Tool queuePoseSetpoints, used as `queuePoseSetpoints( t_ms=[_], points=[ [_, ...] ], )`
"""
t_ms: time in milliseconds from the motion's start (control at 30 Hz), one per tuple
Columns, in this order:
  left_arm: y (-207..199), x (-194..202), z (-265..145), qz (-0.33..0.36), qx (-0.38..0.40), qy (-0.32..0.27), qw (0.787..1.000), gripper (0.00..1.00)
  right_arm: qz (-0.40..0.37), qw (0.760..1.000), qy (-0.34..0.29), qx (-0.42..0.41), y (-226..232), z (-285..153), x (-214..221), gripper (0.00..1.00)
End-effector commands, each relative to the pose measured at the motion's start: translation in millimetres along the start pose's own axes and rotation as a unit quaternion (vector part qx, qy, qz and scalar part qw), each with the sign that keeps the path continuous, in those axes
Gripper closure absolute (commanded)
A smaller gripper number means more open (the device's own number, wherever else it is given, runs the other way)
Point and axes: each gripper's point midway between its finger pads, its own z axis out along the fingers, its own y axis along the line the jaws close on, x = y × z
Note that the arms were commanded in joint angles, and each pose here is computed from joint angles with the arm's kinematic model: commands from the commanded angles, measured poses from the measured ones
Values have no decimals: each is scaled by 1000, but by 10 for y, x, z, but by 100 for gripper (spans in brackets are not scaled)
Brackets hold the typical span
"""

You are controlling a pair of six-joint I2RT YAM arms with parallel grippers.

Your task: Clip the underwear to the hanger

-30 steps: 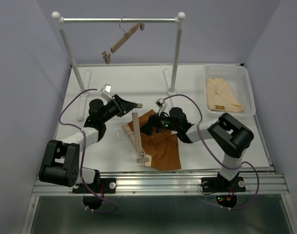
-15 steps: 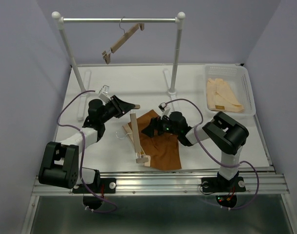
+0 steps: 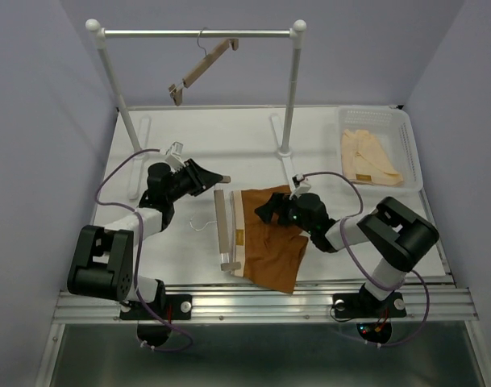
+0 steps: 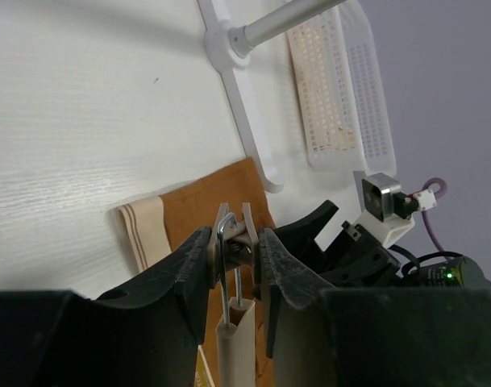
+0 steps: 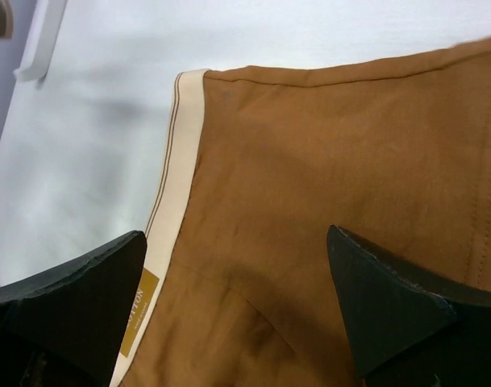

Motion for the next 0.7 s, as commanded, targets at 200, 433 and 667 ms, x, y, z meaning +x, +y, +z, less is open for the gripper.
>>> queuePoseSetpoints(
  t_ms=[200, 433, 667],
  points=[
    [-155, -83, 221, 62, 69, 44, 995, 100, -61, 998, -2, 34, 53, -164, -312, 0],
    [-129, -130, 281, 68, 67, 46, 994, 100, -213, 976, -15, -43, 676, -7, -953, 0],
    [-111, -149, 271, 76, 65, 48, 994, 100, -323, 941, 51, -89, 533, 299, -999, 0]
  ],
)
